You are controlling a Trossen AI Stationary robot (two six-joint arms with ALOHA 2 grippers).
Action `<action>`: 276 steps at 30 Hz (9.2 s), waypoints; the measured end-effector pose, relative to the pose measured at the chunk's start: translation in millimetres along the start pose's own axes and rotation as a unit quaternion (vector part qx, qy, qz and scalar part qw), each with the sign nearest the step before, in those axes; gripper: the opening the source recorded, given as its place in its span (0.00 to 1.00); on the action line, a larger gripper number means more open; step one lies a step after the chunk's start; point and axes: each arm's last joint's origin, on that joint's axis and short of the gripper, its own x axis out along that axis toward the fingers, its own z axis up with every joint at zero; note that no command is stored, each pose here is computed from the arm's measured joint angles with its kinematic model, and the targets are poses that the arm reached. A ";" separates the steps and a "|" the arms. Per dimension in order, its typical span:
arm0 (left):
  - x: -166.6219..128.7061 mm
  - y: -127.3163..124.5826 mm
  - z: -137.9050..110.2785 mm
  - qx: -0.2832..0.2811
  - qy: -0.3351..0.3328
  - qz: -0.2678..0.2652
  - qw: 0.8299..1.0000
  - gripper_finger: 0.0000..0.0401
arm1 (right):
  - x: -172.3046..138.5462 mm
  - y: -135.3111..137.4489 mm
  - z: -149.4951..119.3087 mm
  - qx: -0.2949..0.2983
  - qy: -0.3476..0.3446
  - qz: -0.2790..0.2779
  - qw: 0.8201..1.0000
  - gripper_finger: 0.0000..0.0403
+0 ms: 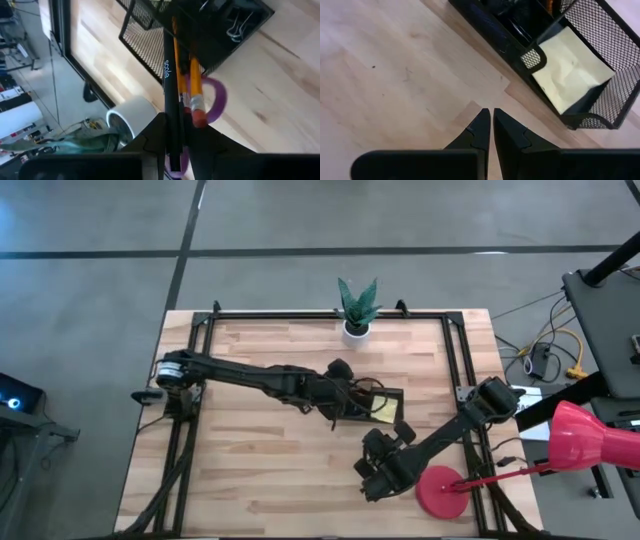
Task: Pick and place office supplies into organizer
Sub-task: Put the black pen into the black organizer, then return to Home Position
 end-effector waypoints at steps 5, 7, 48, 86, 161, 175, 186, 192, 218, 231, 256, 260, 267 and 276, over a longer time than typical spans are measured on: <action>-0.7 -1.3 6.6 -0.004 -0.021 0.010 1.000 0.20 | 0.2 0.4 -0.1 0.002 0.000 0.002 1.000 0.03; -1.6 -2.0 8.4 -0.002 -0.021 0.011 1.000 0.24 | 0.2 0.7 0.0 0.003 0.000 0.004 1.000 0.03; -124.7 -70.4 -147.4 -0.560 -0.301 -0.114 0.763 0.39 | -42.5 -155.6 126.5 0.135 -0.223 0.239 0.935 0.03; -84.8 -217.4 -182.8 -0.633 -0.601 -0.063 0.484 0.39 | -22.2 -258.5 25.6 0.075 -0.393 0.566 0.721 0.03; -93.7 -236.3 -193.9 -0.654 -0.639 -0.004 0.405 0.39 | 46.3 -259.7 -5.7 0.025 -0.378 0.550 0.744 0.03; -65.2 -259.0 -181.9 -0.698 -0.501 -0.099 0.502 0.39 | 47.7 -258.4 -5.6 0.023 -0.372 0.548 0.749 0.03; -67.9 -259.1 -179.6 -0.687 -0.513 -0.099 0.505 0.39 | 47.7 -258.4 -5.7 0.022 -0.372 0.549 0.749 0.03; -65.6 -259.6 -180.9 -0.521 -0.492 0.081 0.693 0.39 | 47.7 -258.4 -5.7 0.023 -0.372 0.548 0.749 0.03; -65.9 -257.9 -182.5 -0.535 -0.455 0.140 0.698 0.39 | 47.8 -258.4 -5.6 0.023 -0.372 0.548 0.749 0.03; -63.0 -258.4 -181.0 -0.534 -0.445 0.132 0.707 0.39 | 47.7 -258.4 -5.6 0.023 -0.372 0.548 0.749 0.03; -61.7 -258.8 -180.3 -0.533 -0.440 0.127 0.711 0.39 | 47.6 -258.4 -5.6 0.023 -0.372 0.548 0.749 0.03; -61.5 -258.9 -180.2 -0.533 -0.439 0.127 0.712 0.39 | 47.6 -258.4 -5.6 0.023 -0.372 0.548 0.749 0.03; -61.4 -258.9 -180.2 -0.533 -0.439 0.127 0.712 0.39 | 47.7 -258.4 -5.6 0.023 -0.372 0.548 0.749 0.03; -61.1 -258.9 -180.1 -0.533 -0.438 0.126 0.713 0.39 | 47.6 -258.4 -5.6 0.023 -0.372 0.548 0.749 0.03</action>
